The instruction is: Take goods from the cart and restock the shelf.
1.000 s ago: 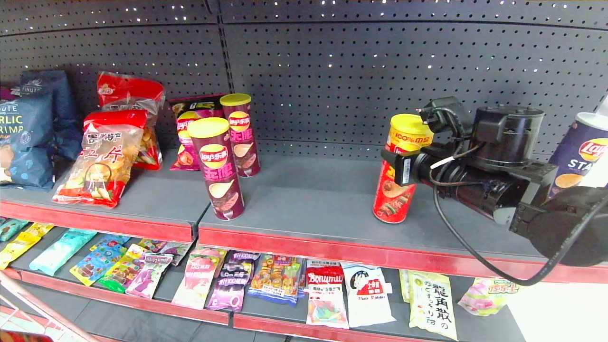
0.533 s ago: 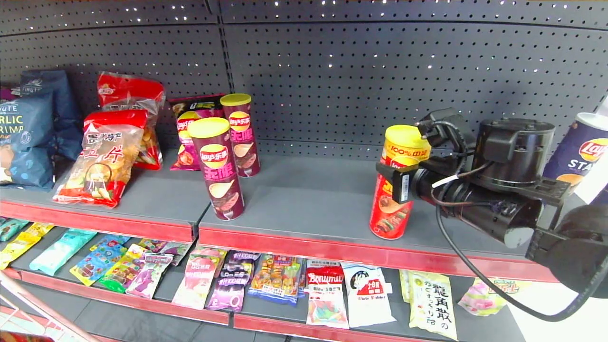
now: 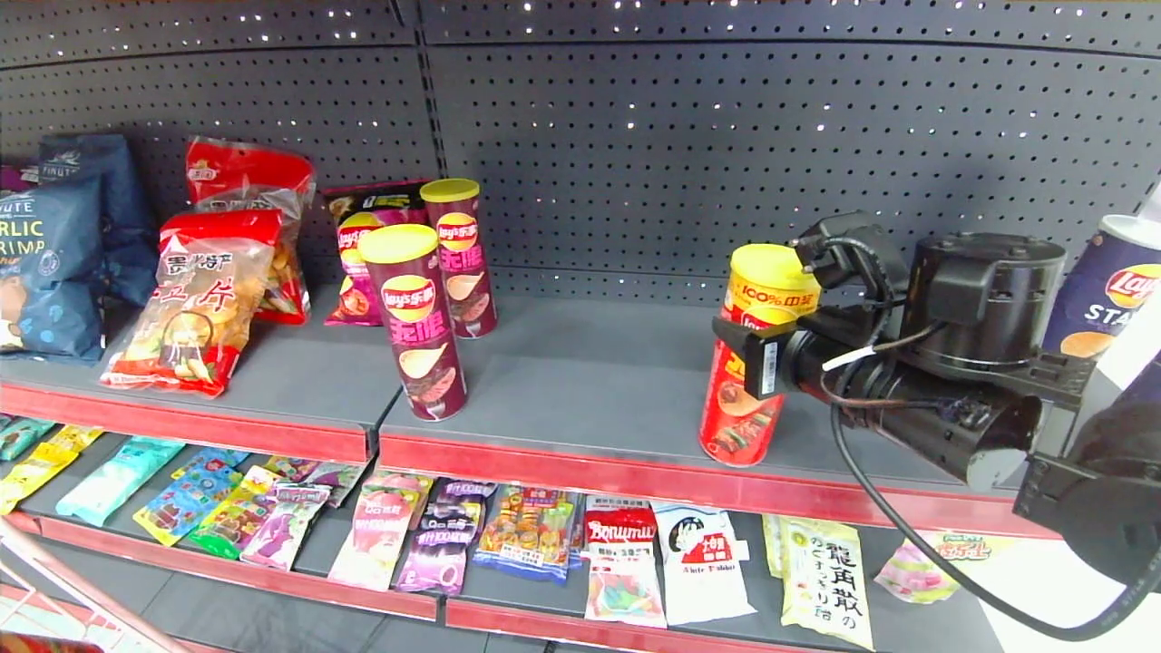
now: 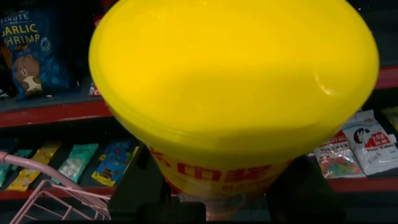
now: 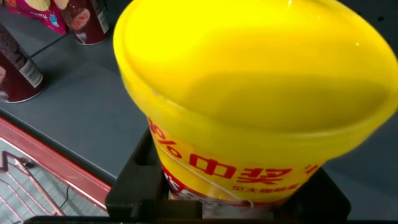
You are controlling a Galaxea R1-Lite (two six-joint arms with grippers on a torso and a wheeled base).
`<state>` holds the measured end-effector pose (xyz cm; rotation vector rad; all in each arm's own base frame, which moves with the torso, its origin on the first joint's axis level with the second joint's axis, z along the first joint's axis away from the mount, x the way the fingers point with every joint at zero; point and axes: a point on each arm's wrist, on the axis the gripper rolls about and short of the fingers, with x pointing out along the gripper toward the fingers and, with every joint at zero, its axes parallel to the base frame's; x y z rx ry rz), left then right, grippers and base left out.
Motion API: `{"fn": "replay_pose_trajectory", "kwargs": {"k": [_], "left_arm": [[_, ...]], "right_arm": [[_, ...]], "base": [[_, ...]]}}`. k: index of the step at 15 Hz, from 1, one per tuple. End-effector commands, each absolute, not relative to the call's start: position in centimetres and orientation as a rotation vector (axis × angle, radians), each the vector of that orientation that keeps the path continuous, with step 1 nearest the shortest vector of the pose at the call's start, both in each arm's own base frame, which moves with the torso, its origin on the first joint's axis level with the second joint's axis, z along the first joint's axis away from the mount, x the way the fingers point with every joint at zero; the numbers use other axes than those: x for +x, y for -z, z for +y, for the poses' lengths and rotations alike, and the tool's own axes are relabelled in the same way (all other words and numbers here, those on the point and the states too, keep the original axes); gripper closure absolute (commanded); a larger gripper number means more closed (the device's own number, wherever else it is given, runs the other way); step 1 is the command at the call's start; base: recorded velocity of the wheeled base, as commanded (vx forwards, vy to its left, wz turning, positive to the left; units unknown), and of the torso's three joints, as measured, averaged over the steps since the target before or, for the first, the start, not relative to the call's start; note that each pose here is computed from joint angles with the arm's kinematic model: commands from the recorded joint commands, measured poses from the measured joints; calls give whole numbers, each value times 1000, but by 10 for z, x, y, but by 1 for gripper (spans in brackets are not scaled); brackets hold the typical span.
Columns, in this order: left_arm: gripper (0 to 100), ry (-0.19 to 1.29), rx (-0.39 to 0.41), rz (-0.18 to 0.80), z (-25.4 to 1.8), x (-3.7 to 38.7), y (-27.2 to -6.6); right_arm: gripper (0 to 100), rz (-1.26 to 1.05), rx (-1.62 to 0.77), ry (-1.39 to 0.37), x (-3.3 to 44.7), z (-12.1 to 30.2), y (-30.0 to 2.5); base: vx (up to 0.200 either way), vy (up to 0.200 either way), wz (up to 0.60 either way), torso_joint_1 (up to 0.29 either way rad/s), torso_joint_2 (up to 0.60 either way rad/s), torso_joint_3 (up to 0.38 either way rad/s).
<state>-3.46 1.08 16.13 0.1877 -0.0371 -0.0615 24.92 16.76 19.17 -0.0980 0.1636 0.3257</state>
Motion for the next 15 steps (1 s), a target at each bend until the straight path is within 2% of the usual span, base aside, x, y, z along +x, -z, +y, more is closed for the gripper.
{"fn": "replay_pose_trajectory", "kwargs": {"k": [1, 15], "left_arm": [[100, 61, 187, -38, 11, -35, -162], [100, 61, 187, -42, 11, -36, -161]], "right_arm": [[100, 162, -97, -332, 246, 167, -193], [100, 194, -116, -343, 235, 164, -184]], "base": [[0, 0, 0, 0, 0, 0], [0, 0, 0, 0, 0, 0]]}}
